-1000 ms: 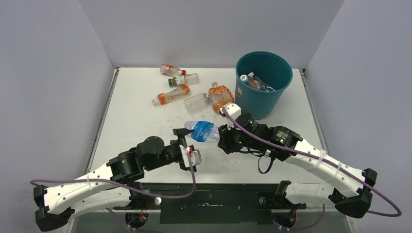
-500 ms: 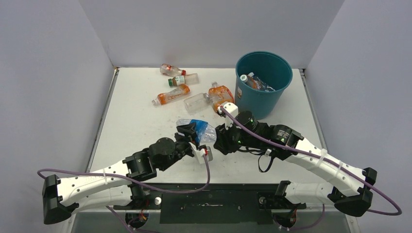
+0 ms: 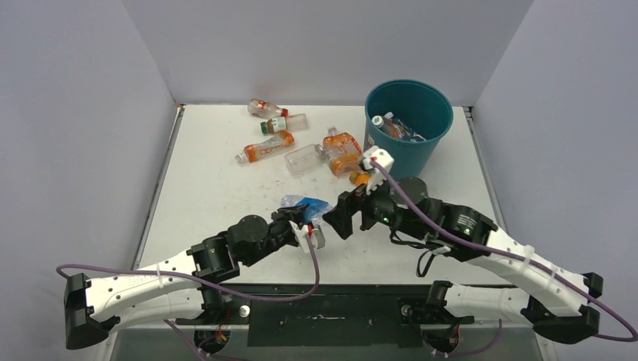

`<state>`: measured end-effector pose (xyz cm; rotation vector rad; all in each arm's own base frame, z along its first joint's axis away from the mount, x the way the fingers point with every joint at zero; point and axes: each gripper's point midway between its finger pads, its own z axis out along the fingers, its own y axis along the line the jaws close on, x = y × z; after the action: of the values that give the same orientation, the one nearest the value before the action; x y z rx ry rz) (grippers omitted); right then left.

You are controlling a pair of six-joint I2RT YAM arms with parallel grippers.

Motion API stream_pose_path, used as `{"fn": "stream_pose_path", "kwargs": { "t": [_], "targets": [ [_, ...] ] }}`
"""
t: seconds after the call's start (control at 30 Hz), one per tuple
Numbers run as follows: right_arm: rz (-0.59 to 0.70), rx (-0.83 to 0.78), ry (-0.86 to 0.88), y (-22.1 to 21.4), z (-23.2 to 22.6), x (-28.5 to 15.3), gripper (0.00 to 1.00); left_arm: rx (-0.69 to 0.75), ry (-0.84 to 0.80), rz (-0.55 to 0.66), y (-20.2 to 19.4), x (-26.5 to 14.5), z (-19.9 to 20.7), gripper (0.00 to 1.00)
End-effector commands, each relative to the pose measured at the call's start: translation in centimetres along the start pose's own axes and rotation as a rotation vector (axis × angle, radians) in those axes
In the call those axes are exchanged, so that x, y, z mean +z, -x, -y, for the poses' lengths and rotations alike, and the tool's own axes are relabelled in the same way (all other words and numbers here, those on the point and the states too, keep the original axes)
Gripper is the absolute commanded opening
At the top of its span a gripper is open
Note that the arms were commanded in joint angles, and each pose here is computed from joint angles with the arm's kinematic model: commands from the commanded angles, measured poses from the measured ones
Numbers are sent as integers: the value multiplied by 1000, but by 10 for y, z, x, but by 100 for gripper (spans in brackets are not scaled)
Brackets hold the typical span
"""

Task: Put the plastic bottles in the bin
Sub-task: Place the plastic bottle in the trash bin.

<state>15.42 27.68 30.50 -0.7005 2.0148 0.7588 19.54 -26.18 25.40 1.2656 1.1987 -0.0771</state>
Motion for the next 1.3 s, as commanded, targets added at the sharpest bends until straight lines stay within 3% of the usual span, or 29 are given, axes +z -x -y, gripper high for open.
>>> {"fn": "stream_pose_path", "kwargs": {
  "t": [0.0, 0.07, 0.17, 0.37, 0.67, 0.97, 1.07, 1.2, 1.23, 1.27],
  "targets": [
    [417, 61, -12, 72, 8, -42, 100, -285, -116, 103, 31, -5, 18, 8],
    [506, 79, 12, 78, 8, -49, 100, -400, -168, 132, 41, -7, 24, 0],
    [584, 84, 58, 83, 4, -53, 100, -575, -220, 170, 56, -8, 24, 0],
    [603, 74, 90, 79, -1, -42, 100, -897, -332, 175, 64, -5, 20, 0],
    [629, 73, 27, 82, 8, -21, 99, -974, -402, 170, 68, 6, 22, 0],
    [543, 83, -76, 71, 21, 8, 83, -974, -343, 203, 66, 0, 13, 0],
    [539, 91, -76, 67, 22, 9, 70, -972, -330, 214, 66, -1, 10, 0],
    [540, 92, -64, 67, 20, 7, 40, -973, -310, 221, 66, 0, 7, 0],
    [539, 91, -57, 68, 19, 7, 30, -976, -301, 221, 65, 0, 6, 4],
    [543, 92, -52, 69, 18, 6, 14, -978, -293, 224, 64, 0, 5, 18]
  ]
}}
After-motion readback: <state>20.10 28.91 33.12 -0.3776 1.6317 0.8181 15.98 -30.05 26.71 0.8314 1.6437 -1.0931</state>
